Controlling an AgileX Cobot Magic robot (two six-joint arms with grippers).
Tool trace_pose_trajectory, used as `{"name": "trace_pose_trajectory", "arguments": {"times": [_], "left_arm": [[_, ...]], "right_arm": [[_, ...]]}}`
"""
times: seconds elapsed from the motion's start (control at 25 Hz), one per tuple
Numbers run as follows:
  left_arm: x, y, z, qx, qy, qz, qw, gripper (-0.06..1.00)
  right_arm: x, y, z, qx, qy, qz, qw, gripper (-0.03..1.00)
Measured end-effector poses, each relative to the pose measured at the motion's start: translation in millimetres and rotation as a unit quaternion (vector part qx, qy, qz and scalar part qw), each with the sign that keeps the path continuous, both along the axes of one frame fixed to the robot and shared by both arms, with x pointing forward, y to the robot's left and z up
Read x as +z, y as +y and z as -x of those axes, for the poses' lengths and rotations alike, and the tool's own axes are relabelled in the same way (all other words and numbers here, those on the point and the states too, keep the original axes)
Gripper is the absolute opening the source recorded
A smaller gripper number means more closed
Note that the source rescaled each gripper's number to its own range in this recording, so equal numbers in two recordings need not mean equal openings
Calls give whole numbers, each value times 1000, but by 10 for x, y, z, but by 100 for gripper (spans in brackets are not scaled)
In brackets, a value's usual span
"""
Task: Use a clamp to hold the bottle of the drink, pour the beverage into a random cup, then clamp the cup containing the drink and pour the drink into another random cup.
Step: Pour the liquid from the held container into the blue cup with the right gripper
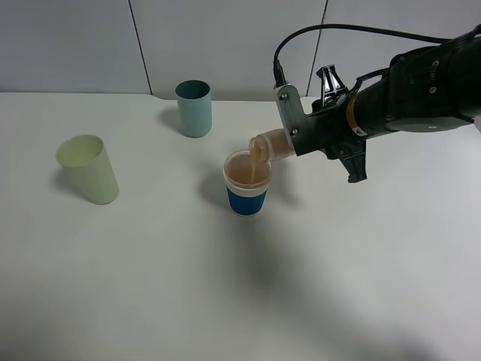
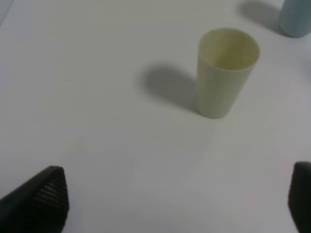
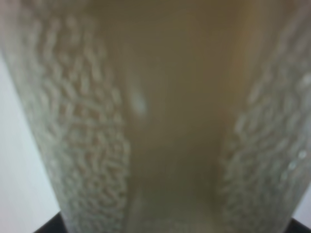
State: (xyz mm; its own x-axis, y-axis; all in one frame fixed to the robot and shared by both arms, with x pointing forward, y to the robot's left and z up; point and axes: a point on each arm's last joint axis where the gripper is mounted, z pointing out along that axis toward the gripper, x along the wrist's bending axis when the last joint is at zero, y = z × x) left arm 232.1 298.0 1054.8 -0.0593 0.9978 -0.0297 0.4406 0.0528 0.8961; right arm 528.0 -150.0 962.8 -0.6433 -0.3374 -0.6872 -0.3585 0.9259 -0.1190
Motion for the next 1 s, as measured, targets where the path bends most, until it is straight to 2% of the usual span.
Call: {"name": "trace_pose_trajectory", "arguments": {"times": [1.0], "left_arm": [[0, 0, 0, 0, 0, 0, 1000, 67]], "right_arm": [[43, -11, -36, -2, -11, 16, 1000, 1]]}}
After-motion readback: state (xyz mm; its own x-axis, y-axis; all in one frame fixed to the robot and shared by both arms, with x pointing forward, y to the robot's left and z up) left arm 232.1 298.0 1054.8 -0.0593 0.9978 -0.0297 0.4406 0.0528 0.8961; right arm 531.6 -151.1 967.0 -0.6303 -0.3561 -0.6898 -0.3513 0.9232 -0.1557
